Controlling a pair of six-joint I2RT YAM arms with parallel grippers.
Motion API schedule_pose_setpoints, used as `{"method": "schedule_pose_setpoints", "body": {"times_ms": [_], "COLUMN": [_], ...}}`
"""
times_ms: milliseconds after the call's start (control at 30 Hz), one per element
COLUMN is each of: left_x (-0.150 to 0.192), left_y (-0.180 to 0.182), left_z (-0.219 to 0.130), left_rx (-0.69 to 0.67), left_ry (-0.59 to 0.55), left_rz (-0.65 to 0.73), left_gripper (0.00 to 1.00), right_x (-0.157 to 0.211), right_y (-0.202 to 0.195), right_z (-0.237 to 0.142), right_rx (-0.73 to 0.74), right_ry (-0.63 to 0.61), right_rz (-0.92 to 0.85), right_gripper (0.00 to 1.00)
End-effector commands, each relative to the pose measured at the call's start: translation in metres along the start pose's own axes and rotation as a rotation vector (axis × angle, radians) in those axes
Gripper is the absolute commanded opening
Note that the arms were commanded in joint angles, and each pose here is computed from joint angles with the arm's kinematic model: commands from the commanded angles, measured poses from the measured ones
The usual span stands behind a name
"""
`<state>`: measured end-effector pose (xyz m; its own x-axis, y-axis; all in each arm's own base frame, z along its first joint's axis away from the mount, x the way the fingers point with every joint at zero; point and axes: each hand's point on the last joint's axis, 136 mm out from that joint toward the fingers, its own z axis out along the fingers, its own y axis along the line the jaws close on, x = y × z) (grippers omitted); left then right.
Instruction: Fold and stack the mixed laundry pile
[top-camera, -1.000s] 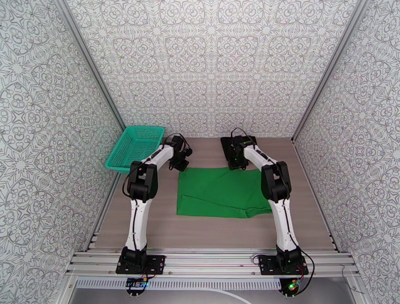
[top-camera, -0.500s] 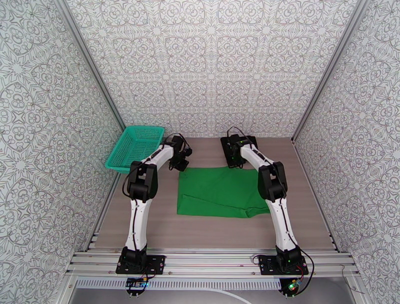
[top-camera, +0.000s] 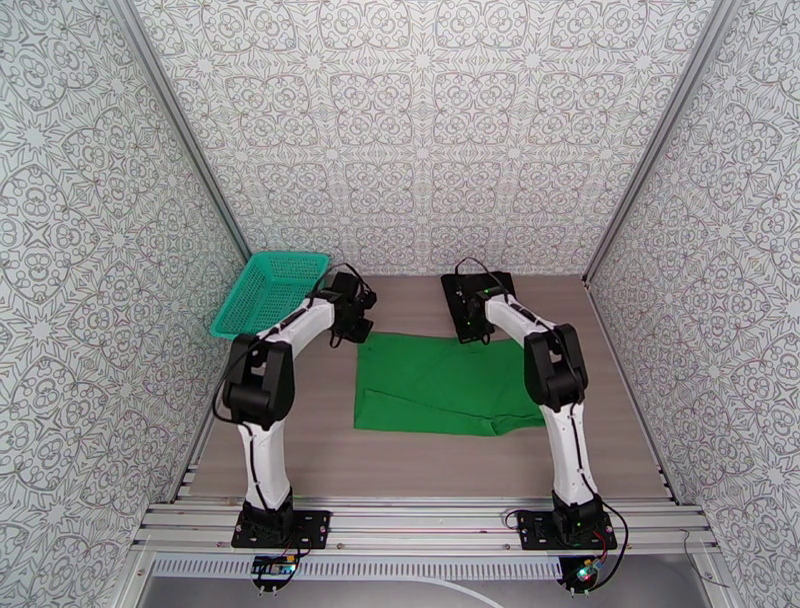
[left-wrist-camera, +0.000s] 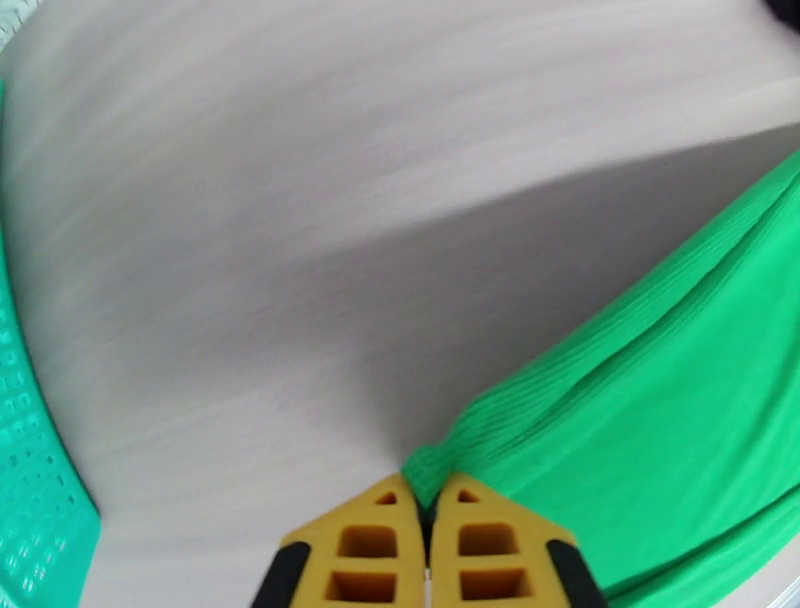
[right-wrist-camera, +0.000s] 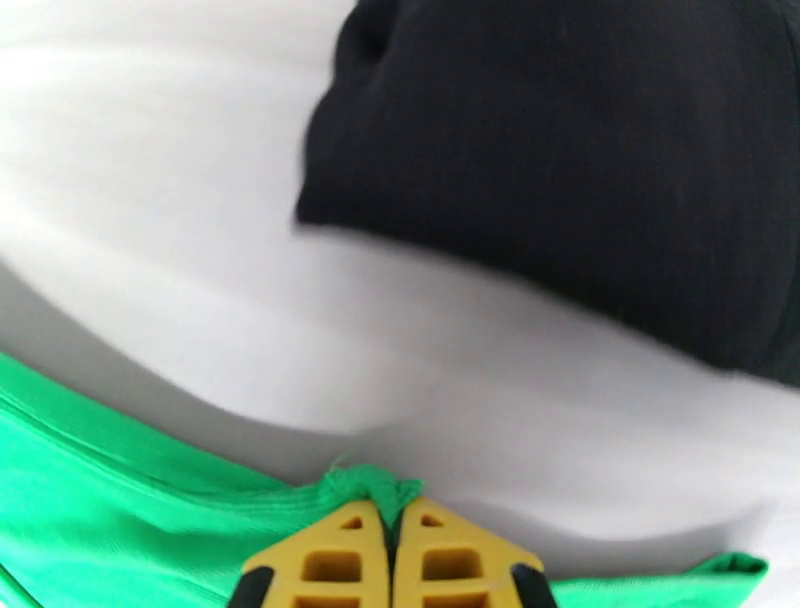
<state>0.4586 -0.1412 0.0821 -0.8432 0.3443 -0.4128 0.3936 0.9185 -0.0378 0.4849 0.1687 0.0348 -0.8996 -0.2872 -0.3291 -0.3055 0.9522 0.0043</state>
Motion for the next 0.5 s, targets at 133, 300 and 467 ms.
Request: {"method": "schedule_pose_setpoints", "body": {"times_ms": [133,300,467], "left_x": [0.002,0.01,0.016], "left_y": [-0.01,-0.013,-0.014], "left_z": [-0.004,-0.011,-0.019], "left_rx": [-0.053,-0.066,-0.071], "left_ry": [-0.057,-0.089,-0.123], "left_rz": [-0.01,-0.032,-0.057], "left_gripper": [0.0,0.0,0.0], "right_x": [-0.013,-0.01,-0.001], "right_y": [0.007,0.007,0.008], "right_z": [-0.029,-0.045,-0.051], "right_rx": [0.012,0.007,-0.001], "right_ry": [-0.208,-0.321,-0.373], "right_rz": [0.0,0.041,0.072], "right_gripper": [0.0,0.0,0.0]}}
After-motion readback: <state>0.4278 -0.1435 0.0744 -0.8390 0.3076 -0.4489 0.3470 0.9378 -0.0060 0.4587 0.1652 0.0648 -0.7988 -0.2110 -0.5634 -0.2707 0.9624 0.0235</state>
